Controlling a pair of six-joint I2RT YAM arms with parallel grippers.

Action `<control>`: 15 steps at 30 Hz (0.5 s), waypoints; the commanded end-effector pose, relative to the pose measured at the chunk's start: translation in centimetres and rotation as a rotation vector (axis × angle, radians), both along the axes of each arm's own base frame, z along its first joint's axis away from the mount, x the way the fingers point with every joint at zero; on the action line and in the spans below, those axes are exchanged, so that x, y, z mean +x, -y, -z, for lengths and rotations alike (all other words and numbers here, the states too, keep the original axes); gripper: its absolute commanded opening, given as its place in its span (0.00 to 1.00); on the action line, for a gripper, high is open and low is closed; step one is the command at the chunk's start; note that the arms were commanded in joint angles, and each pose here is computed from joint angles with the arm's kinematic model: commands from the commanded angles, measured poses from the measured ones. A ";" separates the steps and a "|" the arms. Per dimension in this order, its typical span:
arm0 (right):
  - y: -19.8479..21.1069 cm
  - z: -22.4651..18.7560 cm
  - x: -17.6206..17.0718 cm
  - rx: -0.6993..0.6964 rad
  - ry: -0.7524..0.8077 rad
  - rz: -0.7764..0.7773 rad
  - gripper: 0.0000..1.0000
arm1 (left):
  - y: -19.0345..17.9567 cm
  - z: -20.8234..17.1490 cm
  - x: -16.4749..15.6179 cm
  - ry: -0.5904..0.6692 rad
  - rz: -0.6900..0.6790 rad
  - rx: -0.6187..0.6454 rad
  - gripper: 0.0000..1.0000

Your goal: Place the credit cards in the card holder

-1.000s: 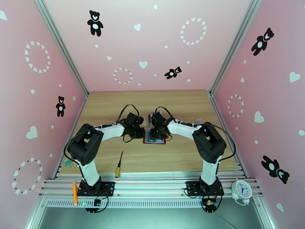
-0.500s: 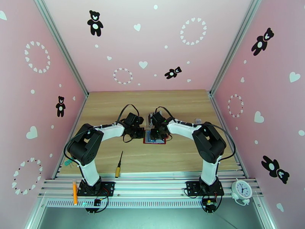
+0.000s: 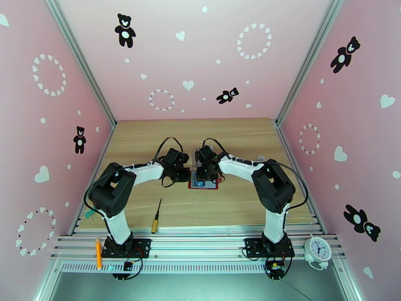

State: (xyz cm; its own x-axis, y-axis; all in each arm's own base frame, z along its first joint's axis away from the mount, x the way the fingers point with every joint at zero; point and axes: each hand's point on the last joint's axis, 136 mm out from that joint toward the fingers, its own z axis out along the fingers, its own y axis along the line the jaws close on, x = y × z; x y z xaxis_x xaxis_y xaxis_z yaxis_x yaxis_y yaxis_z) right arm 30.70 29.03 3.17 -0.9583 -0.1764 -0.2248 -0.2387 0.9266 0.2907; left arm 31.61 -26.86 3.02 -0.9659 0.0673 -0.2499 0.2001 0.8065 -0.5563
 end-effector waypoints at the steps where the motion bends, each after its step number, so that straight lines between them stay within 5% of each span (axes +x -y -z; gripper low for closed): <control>1: 0.0 0.2 0.3 -0.017 -0.003 -0.003 0.34 | 0.7 -0.5 0.1 0.002 0.018 -0.019 0.07; 15: 0.4 0.9 0.2 -0.040 -0.014 0.001 0.34 | 0.7 -0.5 0.1 0.005 0.018 -0.013 0.07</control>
State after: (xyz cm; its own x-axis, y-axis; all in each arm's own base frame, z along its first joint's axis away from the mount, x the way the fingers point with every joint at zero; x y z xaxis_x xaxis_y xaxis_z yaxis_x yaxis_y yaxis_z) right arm 30.81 28.83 3.02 -0.9577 -0.1771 -0.2267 -0.2382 0.9300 0.2799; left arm 31.61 -26.86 3.01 -0.9659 0.0672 -0.2501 0.2001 0.8067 -0.5560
